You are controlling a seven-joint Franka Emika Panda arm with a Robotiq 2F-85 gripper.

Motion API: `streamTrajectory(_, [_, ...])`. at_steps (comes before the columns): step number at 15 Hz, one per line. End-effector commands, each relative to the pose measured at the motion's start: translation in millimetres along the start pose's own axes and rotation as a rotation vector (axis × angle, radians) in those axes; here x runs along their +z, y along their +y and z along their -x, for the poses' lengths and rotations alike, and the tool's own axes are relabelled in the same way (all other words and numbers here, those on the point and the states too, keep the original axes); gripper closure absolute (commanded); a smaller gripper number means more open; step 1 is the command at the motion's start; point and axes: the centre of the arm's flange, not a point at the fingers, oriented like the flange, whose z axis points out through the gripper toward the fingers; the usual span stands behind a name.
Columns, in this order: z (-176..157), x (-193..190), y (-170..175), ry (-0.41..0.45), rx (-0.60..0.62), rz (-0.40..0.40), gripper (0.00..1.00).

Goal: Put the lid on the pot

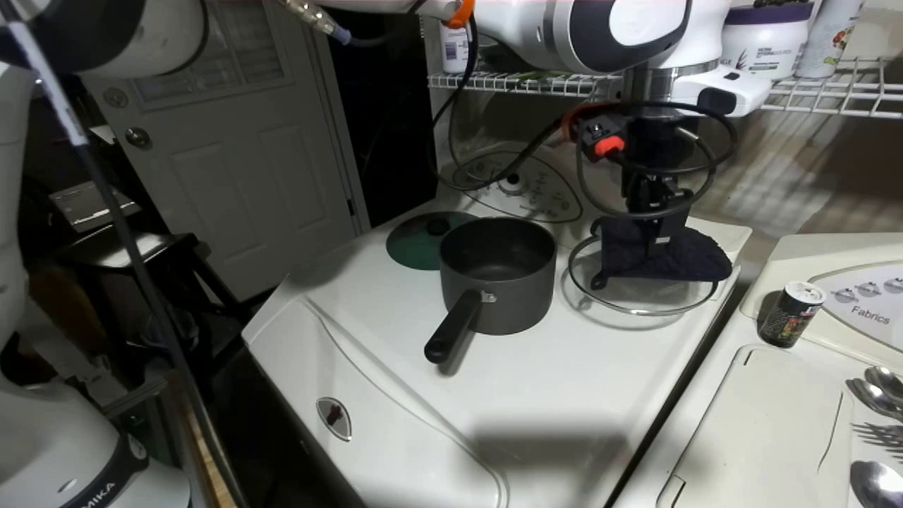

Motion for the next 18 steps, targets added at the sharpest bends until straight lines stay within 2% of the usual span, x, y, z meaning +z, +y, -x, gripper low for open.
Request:
streamTrajectory(1, [17.3,-37.7,4.2,0.005,0.012,0.009,0.59])
streamTrajectory(9, [57.0,-83.7,-3.0,0.022,-0.056,0.001,0.59])
streamTrajectory(18, [129.8,-79.7,-22.9,-0.048,-0.216,0.036,0.59])
